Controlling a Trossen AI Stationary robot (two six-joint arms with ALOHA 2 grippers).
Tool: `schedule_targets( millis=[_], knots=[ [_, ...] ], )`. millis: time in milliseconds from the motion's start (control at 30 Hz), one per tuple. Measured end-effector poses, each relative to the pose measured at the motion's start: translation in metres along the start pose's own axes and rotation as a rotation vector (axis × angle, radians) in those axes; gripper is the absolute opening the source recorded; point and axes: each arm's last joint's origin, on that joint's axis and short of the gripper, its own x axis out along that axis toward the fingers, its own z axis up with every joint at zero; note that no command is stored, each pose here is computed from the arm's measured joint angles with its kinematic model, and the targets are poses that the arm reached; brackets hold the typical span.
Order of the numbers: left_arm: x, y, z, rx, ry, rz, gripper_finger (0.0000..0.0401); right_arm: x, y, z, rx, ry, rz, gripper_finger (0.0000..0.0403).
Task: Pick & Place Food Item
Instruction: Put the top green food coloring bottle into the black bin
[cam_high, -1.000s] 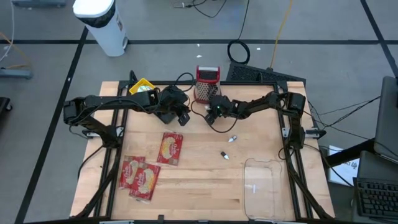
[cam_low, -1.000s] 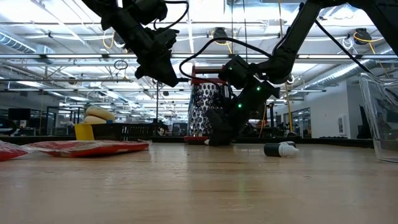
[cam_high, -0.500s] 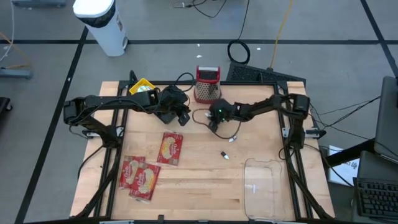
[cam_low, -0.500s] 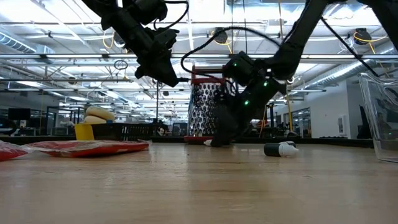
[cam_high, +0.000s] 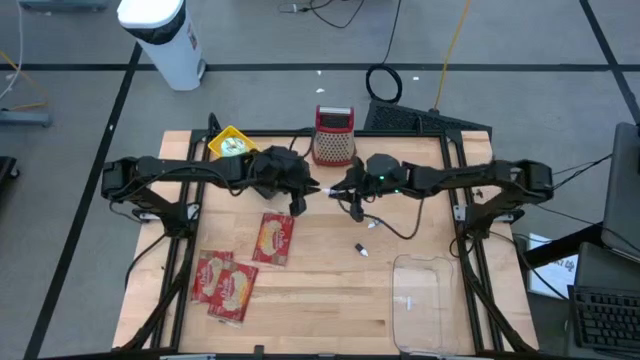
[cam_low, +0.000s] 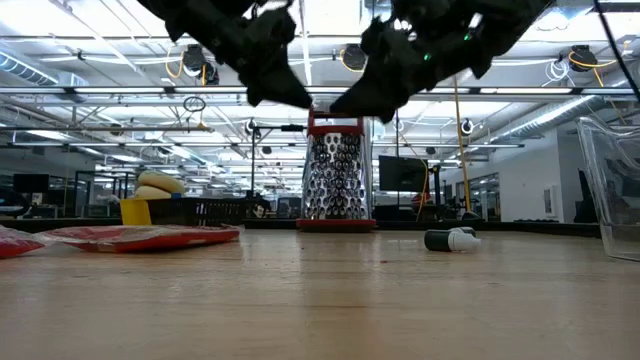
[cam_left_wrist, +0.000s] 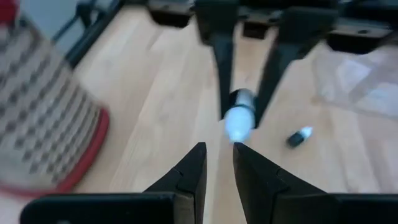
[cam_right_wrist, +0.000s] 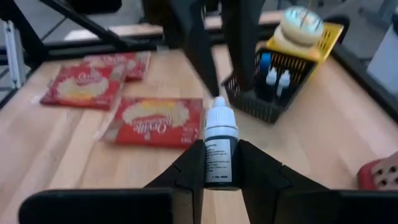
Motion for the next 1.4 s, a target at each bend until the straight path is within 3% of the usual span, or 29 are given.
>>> schedule_targets(
  millis=[133, 467, 667, 1000, 1400],
  knots=[
    [0.000, -0.013, 0.009, 0.061, -0.092, -0.065, 0.0096, -0.015, 0.008, 0.006, -0.021, -0.062, 0.014, 0.0065],
    [0.000, -0.022, 0.016, 0.075, -0.173, -0.064, 0.0217, -0.023, 0.015, 0.005, -0.029, -0.158, 0.032, 0.0065],
    [0.002, -0.021, 0.016, 0.068, -0.174, -0.055, 0.0233, -0.022, 0.025, 0.009, -0.054, -0.209, 0.061, 0.0068],
    [0.001, -0.022, 0.019, 0.091, -0.210, -0.086, 0.0189, -0.023, 0.027, 0.011, -0.064, -0.236, 0.069, 0.0067],
    [0.001, -0.023, 0.020, 0.107, -0.219, -0.099, 0.0061, -0.024, 0.027, 0.012, -0.069, -0.248, 0.060, 0.0066]
  ],
)
